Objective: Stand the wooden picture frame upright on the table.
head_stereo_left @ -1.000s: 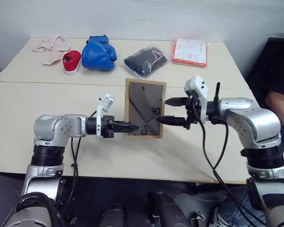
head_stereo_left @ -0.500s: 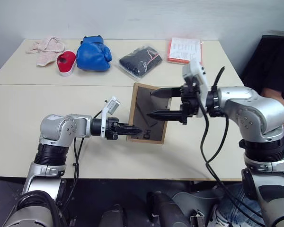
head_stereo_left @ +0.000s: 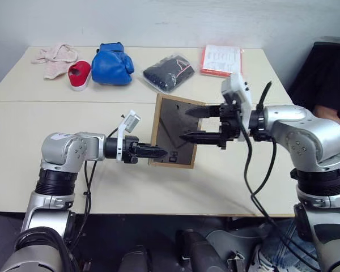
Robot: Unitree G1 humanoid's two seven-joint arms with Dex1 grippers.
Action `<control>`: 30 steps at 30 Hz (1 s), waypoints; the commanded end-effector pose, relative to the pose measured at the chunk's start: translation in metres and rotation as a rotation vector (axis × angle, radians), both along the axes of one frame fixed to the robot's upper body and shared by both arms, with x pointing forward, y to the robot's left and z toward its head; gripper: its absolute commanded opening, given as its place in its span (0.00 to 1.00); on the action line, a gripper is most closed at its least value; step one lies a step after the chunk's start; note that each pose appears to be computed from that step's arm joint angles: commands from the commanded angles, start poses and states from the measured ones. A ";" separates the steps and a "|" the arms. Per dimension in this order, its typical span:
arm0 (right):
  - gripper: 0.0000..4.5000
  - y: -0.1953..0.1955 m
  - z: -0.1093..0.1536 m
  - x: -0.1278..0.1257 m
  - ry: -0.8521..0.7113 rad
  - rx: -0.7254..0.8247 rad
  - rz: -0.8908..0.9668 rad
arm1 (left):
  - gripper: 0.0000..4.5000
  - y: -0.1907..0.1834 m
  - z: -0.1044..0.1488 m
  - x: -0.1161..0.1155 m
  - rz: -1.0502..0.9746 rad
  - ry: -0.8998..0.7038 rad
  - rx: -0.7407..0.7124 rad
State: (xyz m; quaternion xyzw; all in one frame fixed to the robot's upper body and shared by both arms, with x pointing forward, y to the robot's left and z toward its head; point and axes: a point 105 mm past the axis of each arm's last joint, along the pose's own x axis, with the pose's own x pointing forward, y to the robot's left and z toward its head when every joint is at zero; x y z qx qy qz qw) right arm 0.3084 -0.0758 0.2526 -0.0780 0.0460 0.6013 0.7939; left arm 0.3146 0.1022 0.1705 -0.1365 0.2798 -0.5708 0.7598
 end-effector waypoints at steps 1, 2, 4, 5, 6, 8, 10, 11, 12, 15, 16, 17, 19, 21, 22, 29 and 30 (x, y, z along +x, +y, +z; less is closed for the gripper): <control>1.00 0.004 -0.001 -0.002 -0.008 0.008 0.018 | 0.28 -0.004 0.019 -0.003 -0.045 -0.061 -0.063; 1.00 0.008 -0.005 -0.002 0.002 0.007 0.026 | 0.28 -0.006 0.020 -0.002 -0.049 -0.064 -0.067; 1.00 0.019 -0.011 -0.004 0.014 0.010 0.052 | 0.28 -0.008 0.022 -0.001 -0.051 -0.067 -0.072; 1.00 0.023 -0.011 -0.006 0.018 0.014 0.065 | 0.28 -0.009 0.022 0.000 -0.051 -0.067 -0.073; 1.00 0.028 -0.012 -0.009 0.017 0.018 0.078 | 0.28 -0.009 0.022 0.001 -0.051 -0.068 -0.071; 1.00 0.032 -0.011 -0.015 0.009 0.023 0.106 | 0.28 -0.008 0.020 0.003 -0.046 -0.068 -0.067; 1.00 0.029 -0.007 -0.023 0.001 0.025 0.124 | 0.28 -0.005 0.018 0.006 -0.033 -0.064 -0.061; 1.00 0.026 -0.005 -0.026 -0.002 0.024 0.127 | 0.28 -0.004 0.017 0.007 -0.028 -0.062 -0.059; 1.00 0.022 -0.004 -0.029 -0.004 0.022 0.127 | 0.28 -0.003 0.016 0.008 -0.024 -0.060 -0.058; 1.00 0.007 0.000 -0.038 -0.008 0.009 0.118 | 0.28 0.002 0.015 0.009 -0.015 -0.059 -0.056; 1.00 0.003 0.000 -0.040 -0.010 0.005 0.114 | 0.28 0.002 0.015 0.009 -0.014 -0.059 -0.057; 1.00 -0.002 0.000 -0.042 -0.012 -0.003 0.110 | 0.28 0.003 0.015 0.009 -0.015 -0.060 -0.056; 1.00 -0.009 -0.001 -0.048 -0.011 -0.018 0.124 | 0.28 0.003 0.016 0.009 -0.016 -0.063 -0.058; 1.00 -0.013 -0.002 -0.052 -0.007 -0.029 0.134 | 0.28 0.002 0.016 0.010 -0.017 -0.065 -0.060; 1.00 -0.016 -0.004 -0.050 -0.008 -0.038 0.121 | 0.28 0.001 0.017 0.010 -0.019 -0.066 -0.060; 1.00 -0.052 -0.030 0.014 -0.598 -0.440 -0.150 | 0.28 -0.002 0.021 0.005 -0.050 -0.063 -0.061; 1.00 -0.053 -0.031 0.019 -0.738 -0.497 -0.139 | 0.28 -0.001 0.021 0.005 -0.053 -0.063 -0.058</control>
